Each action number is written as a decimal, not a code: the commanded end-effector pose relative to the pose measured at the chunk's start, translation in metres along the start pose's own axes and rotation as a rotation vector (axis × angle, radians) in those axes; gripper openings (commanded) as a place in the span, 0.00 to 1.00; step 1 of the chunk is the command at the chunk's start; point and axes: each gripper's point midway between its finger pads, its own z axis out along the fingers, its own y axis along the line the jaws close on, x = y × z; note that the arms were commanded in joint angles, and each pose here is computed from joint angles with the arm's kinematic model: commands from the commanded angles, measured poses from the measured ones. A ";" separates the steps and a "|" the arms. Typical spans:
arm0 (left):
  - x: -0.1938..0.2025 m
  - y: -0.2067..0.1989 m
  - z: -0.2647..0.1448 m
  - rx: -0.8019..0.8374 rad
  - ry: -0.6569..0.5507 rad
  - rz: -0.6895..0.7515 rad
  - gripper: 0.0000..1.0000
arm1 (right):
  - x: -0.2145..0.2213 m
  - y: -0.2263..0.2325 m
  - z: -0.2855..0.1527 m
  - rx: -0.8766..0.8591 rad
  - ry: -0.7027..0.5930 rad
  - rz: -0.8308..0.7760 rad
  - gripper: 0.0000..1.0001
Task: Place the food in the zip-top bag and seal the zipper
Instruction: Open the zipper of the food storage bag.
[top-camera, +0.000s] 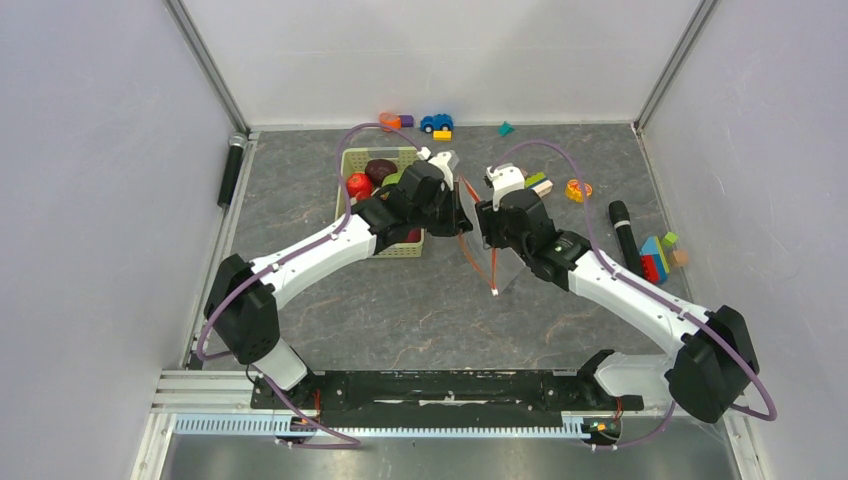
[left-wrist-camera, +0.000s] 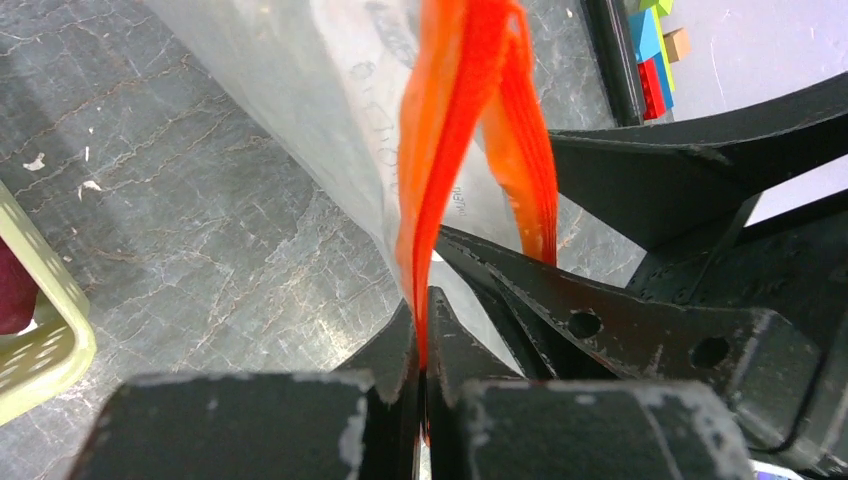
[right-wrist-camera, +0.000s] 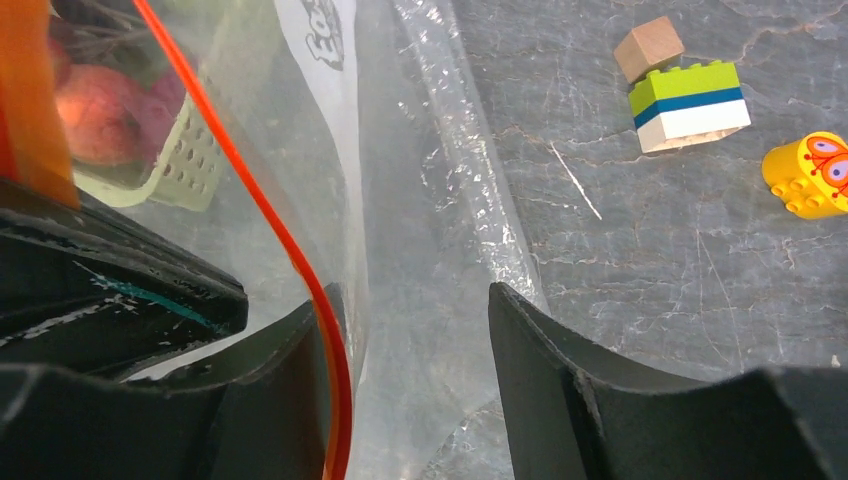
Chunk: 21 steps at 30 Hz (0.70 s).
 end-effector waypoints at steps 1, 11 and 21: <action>-0.023 -0.018 -0.011 0.028 -0.066 -0.031 0.02 | -0.009 0.004 -0.001 -0.013 -0.051 0.038 0.60; -0.015 0.036 -0.016 -0.218 -0.075 0.041 0.02 | -0.009 -0.052 -0.026 0.273 0.008 0.001 0.14; -0.001 0.082 -0.007 -0.339 -0.004 0.103 0.02 | -0.014 -0.106 -0.065 0.321 0.076 -0.060 0.01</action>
